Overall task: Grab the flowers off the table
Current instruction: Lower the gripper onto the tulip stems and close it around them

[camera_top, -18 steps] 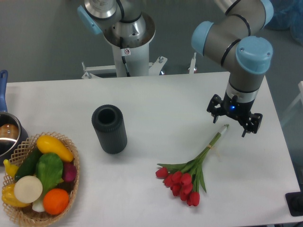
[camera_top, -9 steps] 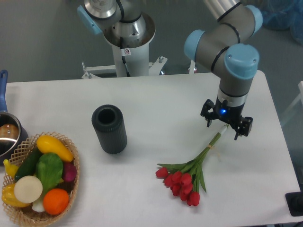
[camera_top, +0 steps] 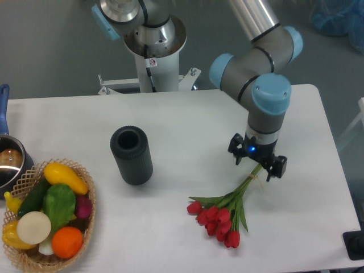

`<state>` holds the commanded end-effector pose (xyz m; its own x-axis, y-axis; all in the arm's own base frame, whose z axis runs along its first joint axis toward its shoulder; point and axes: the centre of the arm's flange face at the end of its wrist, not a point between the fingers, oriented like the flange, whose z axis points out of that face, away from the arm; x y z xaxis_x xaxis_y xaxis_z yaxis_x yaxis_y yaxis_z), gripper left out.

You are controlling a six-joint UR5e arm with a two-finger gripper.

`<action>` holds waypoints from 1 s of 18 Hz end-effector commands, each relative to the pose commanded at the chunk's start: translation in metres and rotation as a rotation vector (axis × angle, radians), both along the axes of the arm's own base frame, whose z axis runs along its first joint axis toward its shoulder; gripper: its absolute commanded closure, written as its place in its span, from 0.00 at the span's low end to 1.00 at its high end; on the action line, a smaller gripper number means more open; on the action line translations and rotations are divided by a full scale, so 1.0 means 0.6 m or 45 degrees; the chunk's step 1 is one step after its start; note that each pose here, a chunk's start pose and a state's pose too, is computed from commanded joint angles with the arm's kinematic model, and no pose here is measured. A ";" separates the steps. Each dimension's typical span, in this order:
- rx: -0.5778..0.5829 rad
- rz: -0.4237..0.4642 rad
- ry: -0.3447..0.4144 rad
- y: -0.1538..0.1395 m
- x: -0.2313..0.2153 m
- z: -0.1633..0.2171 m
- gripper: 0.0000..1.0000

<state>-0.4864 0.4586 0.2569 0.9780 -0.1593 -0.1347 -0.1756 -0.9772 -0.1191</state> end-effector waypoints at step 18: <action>-0.044 -0.065 -0.063 0.088 0.047 -0.085 0.07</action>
